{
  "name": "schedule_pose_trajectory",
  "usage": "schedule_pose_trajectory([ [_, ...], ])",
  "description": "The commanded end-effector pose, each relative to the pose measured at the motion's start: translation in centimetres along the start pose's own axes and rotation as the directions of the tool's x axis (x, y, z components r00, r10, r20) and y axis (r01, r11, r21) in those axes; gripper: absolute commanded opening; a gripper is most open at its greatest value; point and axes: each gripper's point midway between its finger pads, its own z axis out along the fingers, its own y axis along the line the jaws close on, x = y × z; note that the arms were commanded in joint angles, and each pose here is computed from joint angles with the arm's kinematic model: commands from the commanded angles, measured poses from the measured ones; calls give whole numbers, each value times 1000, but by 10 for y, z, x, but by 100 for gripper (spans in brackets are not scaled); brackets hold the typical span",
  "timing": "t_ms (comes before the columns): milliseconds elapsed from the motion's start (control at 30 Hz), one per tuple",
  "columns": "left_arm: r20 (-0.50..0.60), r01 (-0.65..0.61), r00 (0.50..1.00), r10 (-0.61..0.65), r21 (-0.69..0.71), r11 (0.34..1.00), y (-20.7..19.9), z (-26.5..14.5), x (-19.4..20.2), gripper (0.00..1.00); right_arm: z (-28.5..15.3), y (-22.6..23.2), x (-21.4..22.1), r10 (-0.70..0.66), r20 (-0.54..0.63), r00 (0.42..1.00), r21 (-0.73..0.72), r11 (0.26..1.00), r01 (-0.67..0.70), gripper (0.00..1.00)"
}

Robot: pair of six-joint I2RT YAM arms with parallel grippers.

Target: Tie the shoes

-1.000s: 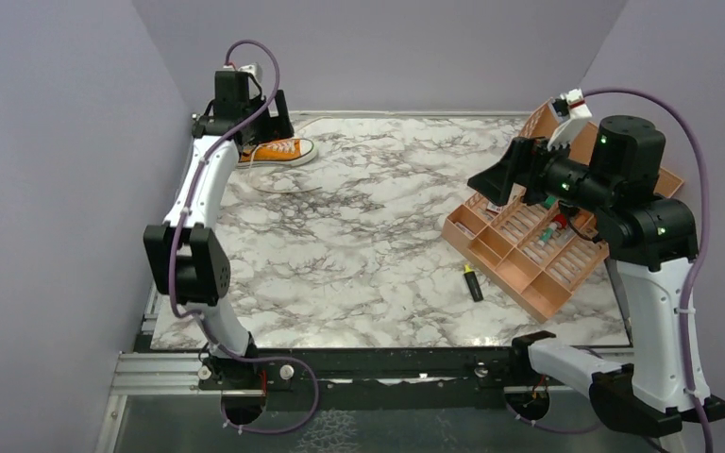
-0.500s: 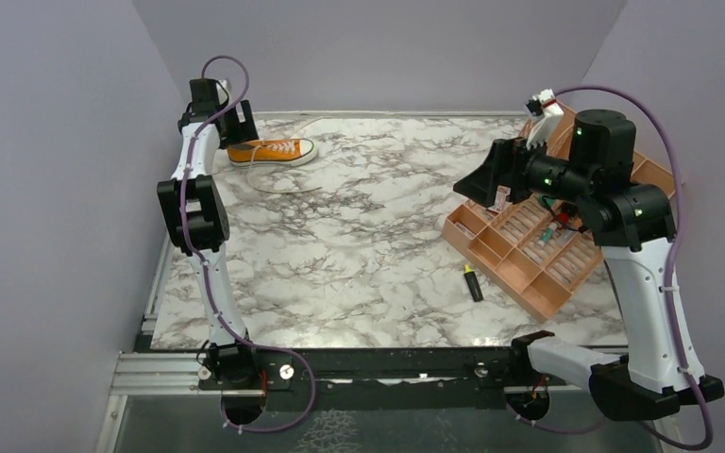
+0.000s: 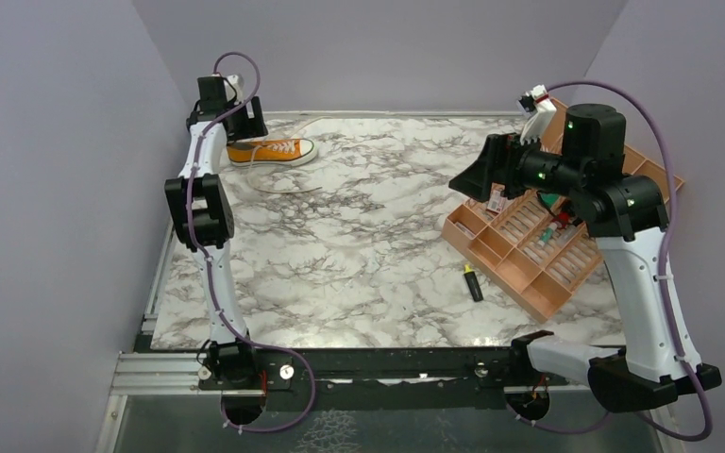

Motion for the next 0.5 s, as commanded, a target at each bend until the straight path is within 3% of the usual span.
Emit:
schedule_pose_trajectory([
  [0,-64,13,998,-11,25,1000,-5,26,30,85,-10,3,-13,-11,54,998,26,1000,9,100],
  [200,-217,-49,975,36,-52,997,-24,24,82,85,-10,1,-17,0,83,997,41,999,-3,100],
  [367,-335,-94,939,80,-25,995,-49,10,124,95,-17,2,-21,-6,117,993,55,998,0,100],
  [467,-386,-188,902,193,51,981,-77,3,146,94,-25,4,-18,-6,146,989,62,998,-3,100],
])
